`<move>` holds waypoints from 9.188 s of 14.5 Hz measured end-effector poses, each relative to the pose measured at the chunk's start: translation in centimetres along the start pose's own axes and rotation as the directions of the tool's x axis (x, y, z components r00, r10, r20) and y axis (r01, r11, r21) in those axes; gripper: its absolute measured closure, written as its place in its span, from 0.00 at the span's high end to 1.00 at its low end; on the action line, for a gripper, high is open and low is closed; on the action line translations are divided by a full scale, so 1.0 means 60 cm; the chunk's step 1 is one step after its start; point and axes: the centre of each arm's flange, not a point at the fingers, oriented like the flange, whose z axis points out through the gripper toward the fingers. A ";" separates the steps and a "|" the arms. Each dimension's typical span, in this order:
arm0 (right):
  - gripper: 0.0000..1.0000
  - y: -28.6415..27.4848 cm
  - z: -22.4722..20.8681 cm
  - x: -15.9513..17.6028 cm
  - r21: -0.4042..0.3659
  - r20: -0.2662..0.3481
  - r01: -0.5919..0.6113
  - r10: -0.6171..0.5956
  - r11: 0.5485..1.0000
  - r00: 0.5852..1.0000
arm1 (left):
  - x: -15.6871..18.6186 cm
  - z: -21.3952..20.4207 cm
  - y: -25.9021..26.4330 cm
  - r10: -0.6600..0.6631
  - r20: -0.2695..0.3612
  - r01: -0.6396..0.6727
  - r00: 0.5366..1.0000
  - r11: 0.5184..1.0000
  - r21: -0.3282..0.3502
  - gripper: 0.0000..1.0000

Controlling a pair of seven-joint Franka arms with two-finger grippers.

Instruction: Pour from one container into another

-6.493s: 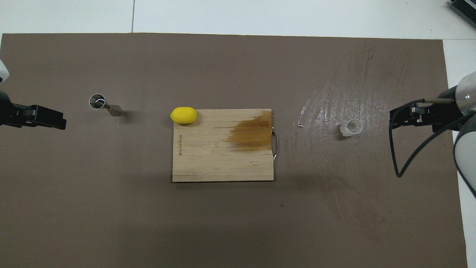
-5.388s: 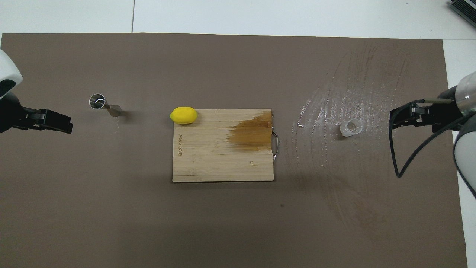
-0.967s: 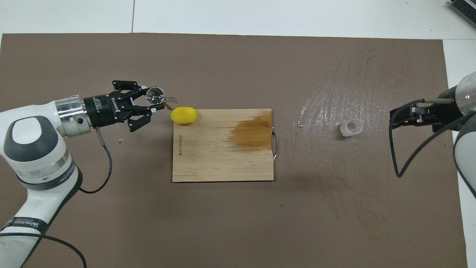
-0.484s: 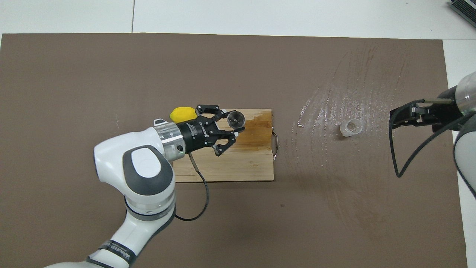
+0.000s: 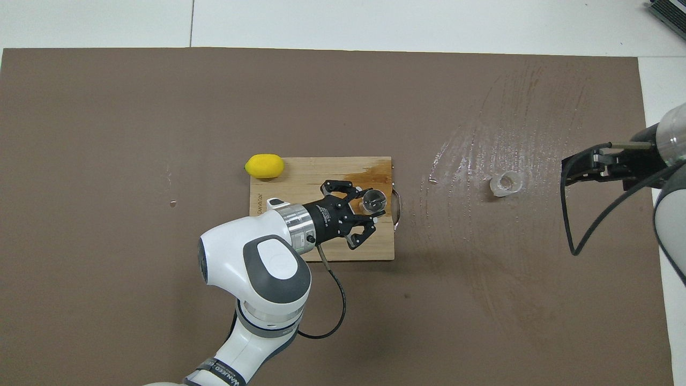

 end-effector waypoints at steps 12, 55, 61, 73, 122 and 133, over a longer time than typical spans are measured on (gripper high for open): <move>0.95 0.041 0.033 0.034 0.112 0.099 -0.647 0.639 0.755 0.763 | 0.008 0.008 0.003 -0.001 -0.011 0.001 1.000 1.000 -0.002 0.51; 0.72 0.166 0.580 0.121 0.056 0.664 -0.984 0.730 0.171 0.165 | -0.091 -0.629 0.369 0.929 0.201 -0.528 -0.310 -0.344 0.777 1.00; 0.51 0.162 0.570 0.121 0.061 0.676 -0.984 0.719 0.168 0.165 | -0.177 -0.639 0.293 0.885 0.347 -0.417 -0.311 -0.455 0.787 1.00; 0.51 -0.205 0.363 0.082 0.022 0.580 -0.984 0.799 0.179 0.159 | -0.215 -0.681 0.267 0.894 0.347 -0.464 -0.284 -0.445 0.766 1.00; 0.51 -0.540 0.275 -0.096 0.142 -0.454 -0.738 0.706 0.660 0.544 | -0.217 -0.670 0.255 0.887 0.375 -0.443 -0.271 -0.461 0.769 1.00; 0.51 -0.523 0.279 -0.084 0.140 -0.347 -0.795 0.781 0.590 0.519 | -0.217 -0.670 0.255 0.887 0.375 -0.443 -0.271 -0.461 0.769 1.00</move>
